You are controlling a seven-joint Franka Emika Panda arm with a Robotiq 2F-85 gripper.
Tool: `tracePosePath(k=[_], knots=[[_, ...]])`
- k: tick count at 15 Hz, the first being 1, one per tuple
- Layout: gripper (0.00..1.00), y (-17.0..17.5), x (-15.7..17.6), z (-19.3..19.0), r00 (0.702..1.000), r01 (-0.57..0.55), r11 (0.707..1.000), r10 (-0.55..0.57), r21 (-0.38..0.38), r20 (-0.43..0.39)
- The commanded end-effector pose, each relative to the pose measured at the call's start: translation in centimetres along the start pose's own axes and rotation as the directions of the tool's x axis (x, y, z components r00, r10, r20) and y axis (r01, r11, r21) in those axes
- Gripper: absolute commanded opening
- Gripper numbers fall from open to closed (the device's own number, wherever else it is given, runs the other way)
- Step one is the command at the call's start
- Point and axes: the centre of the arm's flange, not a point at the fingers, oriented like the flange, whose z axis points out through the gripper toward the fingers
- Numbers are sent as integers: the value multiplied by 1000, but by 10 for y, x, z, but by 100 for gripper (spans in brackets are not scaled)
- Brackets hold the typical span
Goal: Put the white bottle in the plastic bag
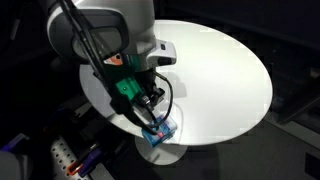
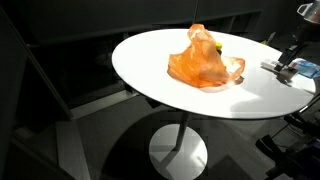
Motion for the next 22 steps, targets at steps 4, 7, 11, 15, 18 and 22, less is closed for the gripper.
tracePosePath(k=[4, 7, 11, 15, 18, 22], knots=[[25, -51, 29, -44, 990, 126, 992, -125, 10, -62], [25, -82, 40, -71, 976, 200, 979, -197, 23, -94], [25, -121, 44, -114, 949, 294, 953, -281, 72, -145], [25, -135, 42, -114, 944, 311, 947, -298, 76, -145], [50, -137, 40, -115, 943, 315, 946, -302, 80, -141], [25, -144, 35, -108, 933, 345, 935, -333, 79, -139]])
